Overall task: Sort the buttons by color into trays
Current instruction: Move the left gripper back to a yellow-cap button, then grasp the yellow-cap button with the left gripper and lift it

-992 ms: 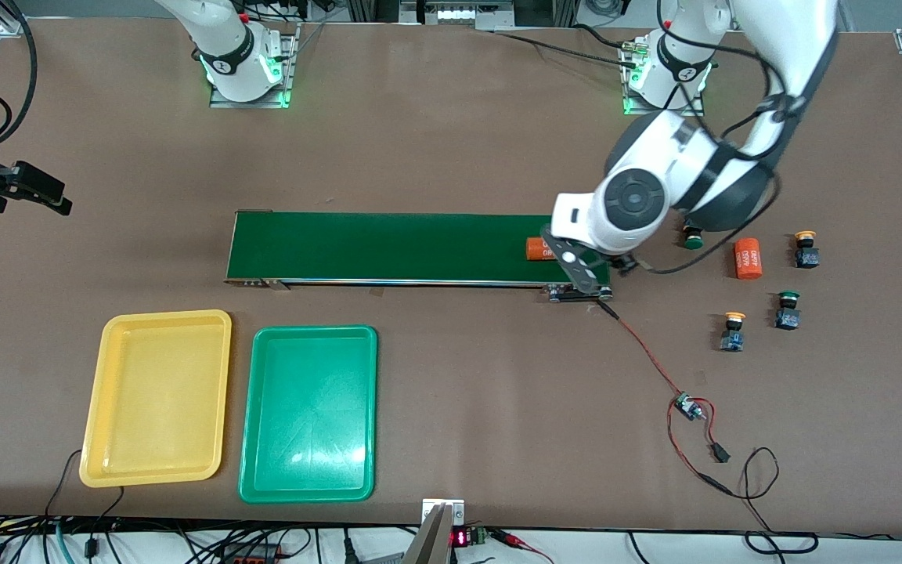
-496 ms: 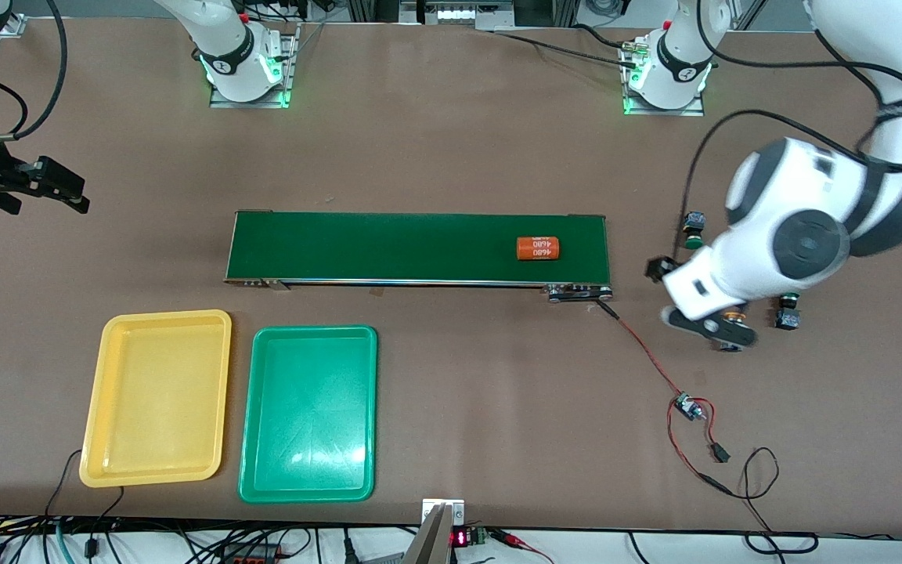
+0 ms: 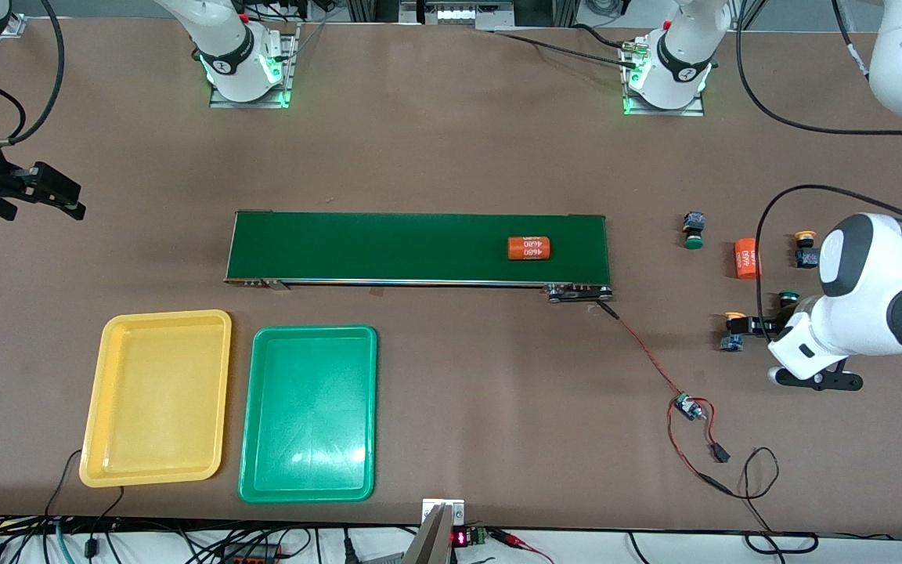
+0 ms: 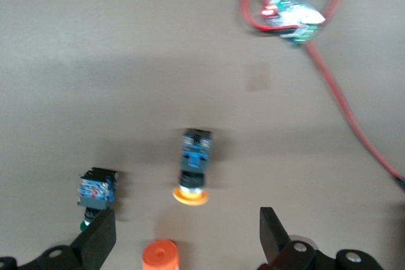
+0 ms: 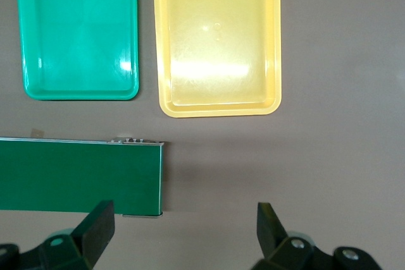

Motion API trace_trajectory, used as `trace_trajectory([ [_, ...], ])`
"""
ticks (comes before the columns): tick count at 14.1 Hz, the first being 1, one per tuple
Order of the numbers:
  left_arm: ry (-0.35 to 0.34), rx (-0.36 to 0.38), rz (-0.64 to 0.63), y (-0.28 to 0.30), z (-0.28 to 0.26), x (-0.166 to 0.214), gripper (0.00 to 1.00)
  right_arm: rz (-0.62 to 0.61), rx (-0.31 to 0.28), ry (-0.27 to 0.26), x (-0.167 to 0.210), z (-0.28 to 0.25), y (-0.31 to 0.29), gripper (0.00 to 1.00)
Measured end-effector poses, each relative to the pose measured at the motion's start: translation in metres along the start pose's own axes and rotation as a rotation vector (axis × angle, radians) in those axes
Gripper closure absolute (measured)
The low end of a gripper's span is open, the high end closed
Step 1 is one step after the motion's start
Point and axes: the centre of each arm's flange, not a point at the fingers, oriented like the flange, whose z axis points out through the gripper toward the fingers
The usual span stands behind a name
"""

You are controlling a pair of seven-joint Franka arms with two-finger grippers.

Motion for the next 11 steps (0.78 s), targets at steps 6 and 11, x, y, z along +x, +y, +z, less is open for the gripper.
trace_trajectory([
  [6, 0.051, -0.025, 0.011, 0.023, 0.07, 0.004, 0.0, -0.003, 0.0, 0.005, 0.001, 0.001, -0.001, 0.0],
  [11, 0.048, 0.026, 0.032, 0.011, 0.102, 0.002, 0.04, -0.002, -0.001, 0.022, 0.003, 0.002, -0.001, 0.0],
])
